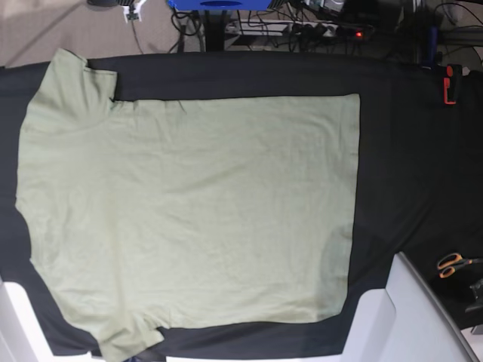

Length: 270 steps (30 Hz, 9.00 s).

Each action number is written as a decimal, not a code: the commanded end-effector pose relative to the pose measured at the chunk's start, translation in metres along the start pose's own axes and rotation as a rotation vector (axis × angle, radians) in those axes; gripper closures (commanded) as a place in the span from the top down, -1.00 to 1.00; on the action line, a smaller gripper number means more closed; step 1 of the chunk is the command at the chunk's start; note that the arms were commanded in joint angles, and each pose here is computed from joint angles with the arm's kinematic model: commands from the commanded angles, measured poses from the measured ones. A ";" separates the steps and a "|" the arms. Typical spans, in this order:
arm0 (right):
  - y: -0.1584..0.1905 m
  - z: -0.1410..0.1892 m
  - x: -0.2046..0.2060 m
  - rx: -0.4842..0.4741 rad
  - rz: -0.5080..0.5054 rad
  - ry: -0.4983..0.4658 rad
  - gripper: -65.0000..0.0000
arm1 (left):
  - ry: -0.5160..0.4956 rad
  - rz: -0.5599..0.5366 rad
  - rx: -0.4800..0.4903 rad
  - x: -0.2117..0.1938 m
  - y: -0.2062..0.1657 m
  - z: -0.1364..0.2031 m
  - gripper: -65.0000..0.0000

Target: Fold the T-shirt properly

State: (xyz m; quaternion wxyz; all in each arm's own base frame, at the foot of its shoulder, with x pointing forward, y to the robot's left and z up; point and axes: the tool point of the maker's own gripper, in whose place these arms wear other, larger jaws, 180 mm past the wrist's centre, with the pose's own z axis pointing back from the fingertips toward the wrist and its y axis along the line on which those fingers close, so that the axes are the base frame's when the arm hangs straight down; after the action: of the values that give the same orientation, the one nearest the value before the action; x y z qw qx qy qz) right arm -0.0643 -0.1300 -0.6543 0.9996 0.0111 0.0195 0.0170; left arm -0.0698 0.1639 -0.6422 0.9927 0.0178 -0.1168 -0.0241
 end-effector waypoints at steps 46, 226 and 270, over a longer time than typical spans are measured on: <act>-0.207 0.212 0.187 0.206 -0.505 -0.668 0.61 | -0.858 0.268 -0.062 0.242 0.178 0.272 -0.58; -0.157 0.295 0.462 0.471 -0.188 -0.905 -1.00 | -0.559 0.598 -0.483 0.483 0.054 0.099 -1.00; -0.180 0.302 0.496 0.464 -0.445 -1.151 -1.00 | -0.787 0.721 -0.423 0.542 0.069 0.089 -1.00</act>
State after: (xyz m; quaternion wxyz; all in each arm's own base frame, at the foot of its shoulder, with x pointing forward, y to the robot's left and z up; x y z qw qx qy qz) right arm 0.4328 -0.2851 -0.4046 0.8258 0.2305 -0.4732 -0.2026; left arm 0.4229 0.1974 -0.4482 0.8190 -0.2245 -0.4407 0.2908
